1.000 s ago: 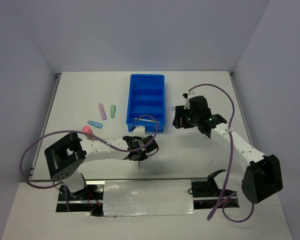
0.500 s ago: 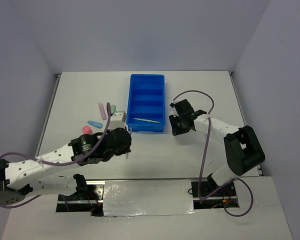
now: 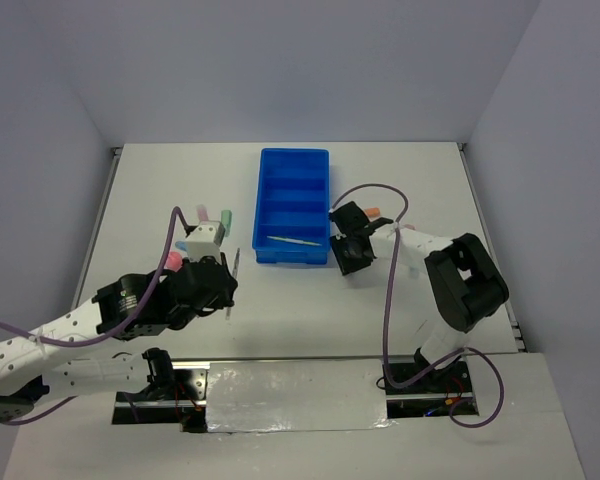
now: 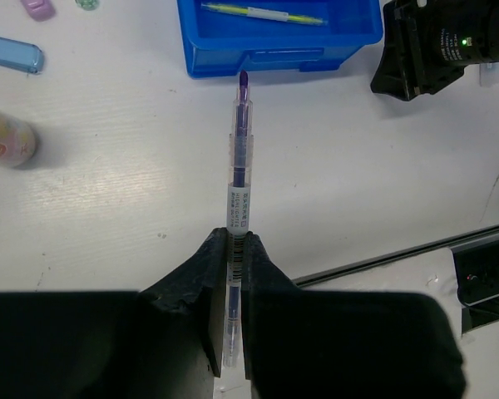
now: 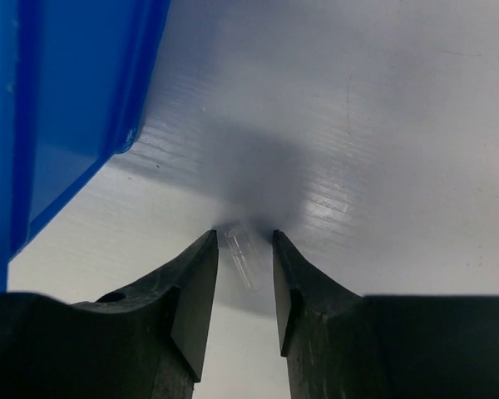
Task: Sort the stationery into containers
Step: Close the pen cap on the pen.
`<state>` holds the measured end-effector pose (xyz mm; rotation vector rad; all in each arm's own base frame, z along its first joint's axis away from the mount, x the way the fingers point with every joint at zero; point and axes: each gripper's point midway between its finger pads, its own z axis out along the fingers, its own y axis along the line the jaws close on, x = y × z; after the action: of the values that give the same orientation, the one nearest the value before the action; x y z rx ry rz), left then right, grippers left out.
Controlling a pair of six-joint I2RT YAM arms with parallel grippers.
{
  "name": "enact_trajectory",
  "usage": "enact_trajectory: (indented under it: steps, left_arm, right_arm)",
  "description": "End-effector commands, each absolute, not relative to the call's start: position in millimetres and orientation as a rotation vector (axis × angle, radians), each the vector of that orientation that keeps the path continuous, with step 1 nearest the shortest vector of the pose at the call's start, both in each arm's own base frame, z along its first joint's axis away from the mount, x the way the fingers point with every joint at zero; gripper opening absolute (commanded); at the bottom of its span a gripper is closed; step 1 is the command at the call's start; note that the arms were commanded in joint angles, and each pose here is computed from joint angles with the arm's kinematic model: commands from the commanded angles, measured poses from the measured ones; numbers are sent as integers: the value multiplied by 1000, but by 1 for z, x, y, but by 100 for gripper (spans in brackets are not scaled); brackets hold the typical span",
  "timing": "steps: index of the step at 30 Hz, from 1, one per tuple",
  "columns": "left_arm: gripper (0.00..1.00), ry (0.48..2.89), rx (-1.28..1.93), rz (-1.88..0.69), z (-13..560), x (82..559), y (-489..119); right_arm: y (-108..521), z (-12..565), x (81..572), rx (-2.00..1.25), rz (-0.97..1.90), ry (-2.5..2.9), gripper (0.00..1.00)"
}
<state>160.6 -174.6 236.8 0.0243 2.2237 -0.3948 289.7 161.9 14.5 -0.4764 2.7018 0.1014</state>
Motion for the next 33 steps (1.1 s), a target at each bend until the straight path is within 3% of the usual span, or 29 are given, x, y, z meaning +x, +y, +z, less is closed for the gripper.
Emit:
enact_trajectory:
  steps: [1,7,12,17,23,24,26,28,29,30,33]
  left_arm:
    - [0,2192,35,-396,246,163,-171]
    - [0,2173,41,-407,254,165,-173]
    - [0,2172,56,-427,256,163,-176]
    - [0,2116,196,-584,252,159,-205]
    - [0,1972,312,-839,262,154,-252]
    - [0,1954,336,-859,261,154,-259]
    - [0,1892,367,-964,268,150,-278]
    - [0,1811,379,-1047,281,150,-293]
    - [0,1803,415,-1088,277,144,-299]
    - [0,1768,429,-1123,282,142,-305]
    - [0,1684,460,-1219,295,136,-319]
  right_arm:
    - [161,13,291,-474,50,2724,39]
    - [160,4,283,-499,45,2768,24]
    - [166,6,279,-528,110,2762,0]
    - [168,39,284,-377,220,2628,0]
    - [179,127,298,-89,467,2307,0]
    - [186,163,301,-60,556,2163,0]
    - [198,183,287,7,733,2067,0]
    - [208,254,273,55,969,1774,0]
    - [210,250,261,66,1027,1734,0]
    - [207,299,246,95,1156,1535,0]
    - [203,333,218,115,1298,1368,0]
